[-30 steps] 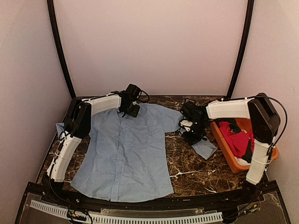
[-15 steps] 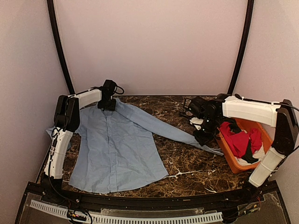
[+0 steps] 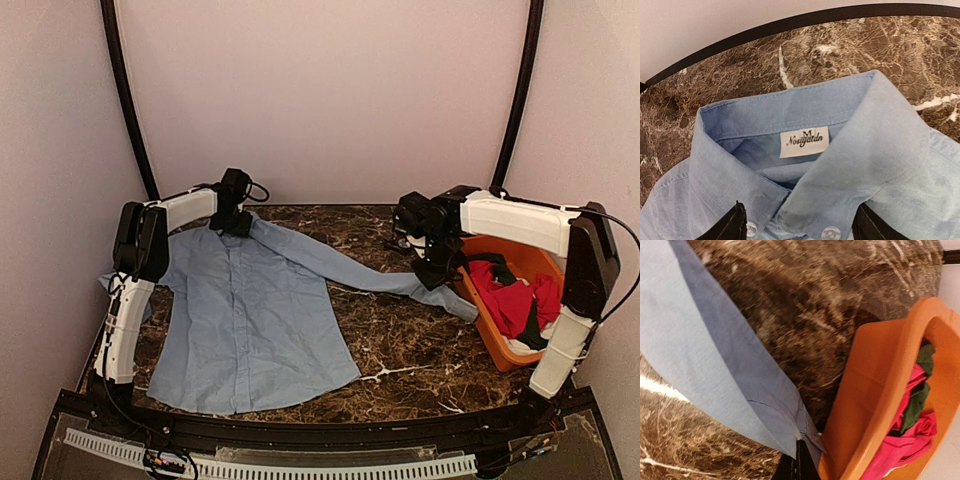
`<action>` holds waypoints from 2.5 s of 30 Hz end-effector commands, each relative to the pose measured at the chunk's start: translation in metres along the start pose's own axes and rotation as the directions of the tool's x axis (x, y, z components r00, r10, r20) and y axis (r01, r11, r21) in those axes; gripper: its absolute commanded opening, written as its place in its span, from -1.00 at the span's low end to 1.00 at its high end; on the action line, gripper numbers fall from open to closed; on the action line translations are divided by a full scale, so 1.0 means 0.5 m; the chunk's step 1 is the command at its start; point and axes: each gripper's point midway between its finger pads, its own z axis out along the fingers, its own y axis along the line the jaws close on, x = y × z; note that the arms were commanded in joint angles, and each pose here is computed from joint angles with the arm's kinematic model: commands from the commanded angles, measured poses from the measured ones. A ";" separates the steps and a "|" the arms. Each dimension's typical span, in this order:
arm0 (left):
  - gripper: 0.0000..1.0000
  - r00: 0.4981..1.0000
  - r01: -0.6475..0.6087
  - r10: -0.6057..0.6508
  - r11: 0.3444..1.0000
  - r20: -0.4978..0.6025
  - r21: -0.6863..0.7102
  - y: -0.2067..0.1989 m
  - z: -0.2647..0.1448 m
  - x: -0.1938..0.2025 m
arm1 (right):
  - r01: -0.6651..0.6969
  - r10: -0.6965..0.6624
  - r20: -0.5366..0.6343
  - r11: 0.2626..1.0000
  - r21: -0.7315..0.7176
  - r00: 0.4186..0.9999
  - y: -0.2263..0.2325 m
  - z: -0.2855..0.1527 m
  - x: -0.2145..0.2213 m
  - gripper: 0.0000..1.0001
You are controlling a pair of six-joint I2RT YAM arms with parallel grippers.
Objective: Pin the brooch onto the clothing
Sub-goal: Flatten out the crumpled clothing at the center of the board.
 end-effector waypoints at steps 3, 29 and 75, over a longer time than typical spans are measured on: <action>0.49 0.994 -0.066 0.057 0.993 0.090 0.103 -0.039 -0.098 -0.059 | -0.026 0.028 -0.004 0.980 0.196 1.000 -0.088 0.017 -0.056 -0.96; -0.09 0.915 -0.389 0.328 0.872 0.235 0.297 -0.246 -0.113 -0.073 | 0.209 -0.147 0.399 0.971 -0.117 0.905 0.105 -0.180 -0.143 0.00; 0.13 0.952 -0.022 0.008 0.999 0.307 0.040 -0.169 -0.026 -0.149 | 0.873 -0.672 0.559 0.351 -0.338 0.486 0.688 -0.094 0.031 -0.27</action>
